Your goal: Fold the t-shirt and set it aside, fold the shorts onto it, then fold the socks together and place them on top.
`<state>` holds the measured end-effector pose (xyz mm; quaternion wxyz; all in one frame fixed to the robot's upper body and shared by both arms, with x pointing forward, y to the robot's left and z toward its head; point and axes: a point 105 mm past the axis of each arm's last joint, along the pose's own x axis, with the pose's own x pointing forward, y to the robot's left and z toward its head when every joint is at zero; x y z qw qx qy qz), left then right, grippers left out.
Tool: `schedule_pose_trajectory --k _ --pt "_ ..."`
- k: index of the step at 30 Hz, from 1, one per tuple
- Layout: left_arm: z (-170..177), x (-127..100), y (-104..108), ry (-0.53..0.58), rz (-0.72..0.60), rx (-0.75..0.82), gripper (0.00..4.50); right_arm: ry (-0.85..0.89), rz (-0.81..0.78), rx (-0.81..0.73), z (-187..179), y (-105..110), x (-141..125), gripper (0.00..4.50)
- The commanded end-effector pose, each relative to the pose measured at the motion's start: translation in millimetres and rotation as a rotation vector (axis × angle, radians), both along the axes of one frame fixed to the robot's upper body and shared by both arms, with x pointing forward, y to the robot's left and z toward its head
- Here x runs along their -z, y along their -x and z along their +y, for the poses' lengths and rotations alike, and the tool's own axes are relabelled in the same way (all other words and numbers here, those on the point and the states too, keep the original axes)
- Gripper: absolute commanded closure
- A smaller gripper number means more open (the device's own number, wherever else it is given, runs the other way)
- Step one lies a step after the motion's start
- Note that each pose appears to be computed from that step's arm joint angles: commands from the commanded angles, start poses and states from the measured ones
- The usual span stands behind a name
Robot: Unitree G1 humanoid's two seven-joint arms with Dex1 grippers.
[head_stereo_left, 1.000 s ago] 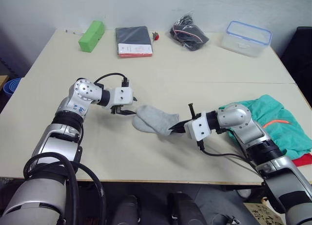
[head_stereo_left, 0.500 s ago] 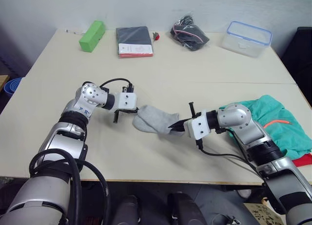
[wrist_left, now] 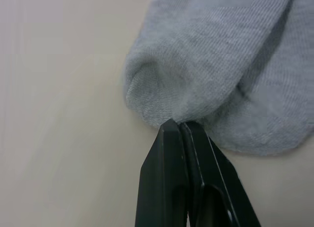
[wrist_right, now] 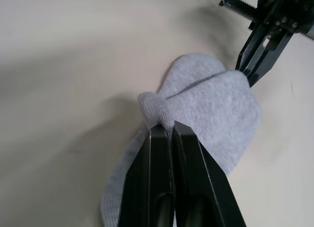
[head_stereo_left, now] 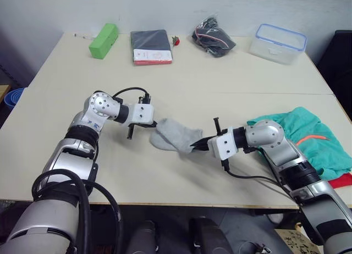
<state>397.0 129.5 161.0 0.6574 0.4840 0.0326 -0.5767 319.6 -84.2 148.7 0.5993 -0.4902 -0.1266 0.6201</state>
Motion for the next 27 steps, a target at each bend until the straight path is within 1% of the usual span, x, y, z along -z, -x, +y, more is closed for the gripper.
schedule_pose_trajectory --k 1,4,7,9,15,21,25,26,27 --pt "-2 -15 9 0.039 -0.034 0.055 4.48 -0.038 -0.049 -0.004 -7 -1 -19 4.50" --pt "-3 -19 18 0.042 -0.035 0.079 4.48 -0.032 -0.055 -0.011 -12 -3 -23 4.50" --pt "-3 -15 33 0.015 -0.007 0.109 4.48 -0.004 -0.059 -0.033 -18 -5 -24 4.50" --pt "-5 -11 39 -0.001 -0.009 0.107 4.48 0.011 -0.055 -0.041 -22 -8 -23 4.50" --pt "-1 5 39 -0.052 -0.044 0.001 4.48 0.109 -0.073 -0.049 -34 -26 -11 4.50" --pt "6 7 39 -0.046 -0.035 -0.065 4.48 0.116 -0.068 -0.060 -32 -29 -1 4.50" --pt "13 8 45 -0.031 0.000 -0.089 4.48 0.094 -0.071 -0.046 -31 -32 -2 4.50" --pt "14 8 46 -0.021 0.014 -0.094 4.50 0.087 -0.073 -0.042 -31 -33 -3 4.29" --pt "15 7 48 -0.008 0.026 -0.101 4.30 0.078 -0.080 -0.037 -32 -34 -5 4.06"
